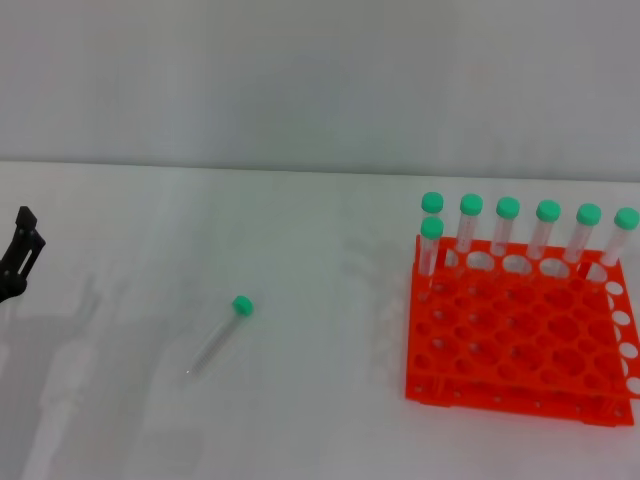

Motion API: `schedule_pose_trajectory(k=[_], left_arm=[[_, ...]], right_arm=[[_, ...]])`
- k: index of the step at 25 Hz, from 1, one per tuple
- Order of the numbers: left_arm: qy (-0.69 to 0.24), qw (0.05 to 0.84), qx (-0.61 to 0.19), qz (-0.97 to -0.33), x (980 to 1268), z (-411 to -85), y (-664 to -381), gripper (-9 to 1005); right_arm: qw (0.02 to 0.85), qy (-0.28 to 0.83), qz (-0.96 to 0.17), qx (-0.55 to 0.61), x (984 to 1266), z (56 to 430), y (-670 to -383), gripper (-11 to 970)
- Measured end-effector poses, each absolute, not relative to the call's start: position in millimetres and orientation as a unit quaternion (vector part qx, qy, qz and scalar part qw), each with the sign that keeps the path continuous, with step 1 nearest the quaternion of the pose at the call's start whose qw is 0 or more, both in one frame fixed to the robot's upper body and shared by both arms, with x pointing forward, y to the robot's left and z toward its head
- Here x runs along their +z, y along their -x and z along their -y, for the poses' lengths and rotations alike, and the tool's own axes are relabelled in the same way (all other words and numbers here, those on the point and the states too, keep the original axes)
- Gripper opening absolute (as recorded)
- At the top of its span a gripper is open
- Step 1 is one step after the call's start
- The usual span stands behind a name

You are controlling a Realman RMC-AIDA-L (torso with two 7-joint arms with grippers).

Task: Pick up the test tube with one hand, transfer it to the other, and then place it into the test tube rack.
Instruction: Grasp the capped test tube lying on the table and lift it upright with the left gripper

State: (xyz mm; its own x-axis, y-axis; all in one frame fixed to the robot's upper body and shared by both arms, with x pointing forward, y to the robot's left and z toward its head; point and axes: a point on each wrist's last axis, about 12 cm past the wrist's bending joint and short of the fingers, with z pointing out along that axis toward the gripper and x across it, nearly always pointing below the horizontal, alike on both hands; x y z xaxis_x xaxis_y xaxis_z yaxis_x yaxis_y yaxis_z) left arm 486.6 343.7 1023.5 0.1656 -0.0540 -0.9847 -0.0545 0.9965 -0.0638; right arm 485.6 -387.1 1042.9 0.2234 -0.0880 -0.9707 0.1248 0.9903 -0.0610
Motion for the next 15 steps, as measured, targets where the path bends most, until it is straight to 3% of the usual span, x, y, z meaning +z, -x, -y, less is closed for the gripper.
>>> schedule_pose_trajectory(k=[15], left_arm=[[0.043, 0.762, 0.002, -0.646, 1023.7, -344.5, -486.5, 893]], right_arm=[[0.783, -0.010, -0.618, -0.067, 1044.2, 386.3, -487.6, 648]])
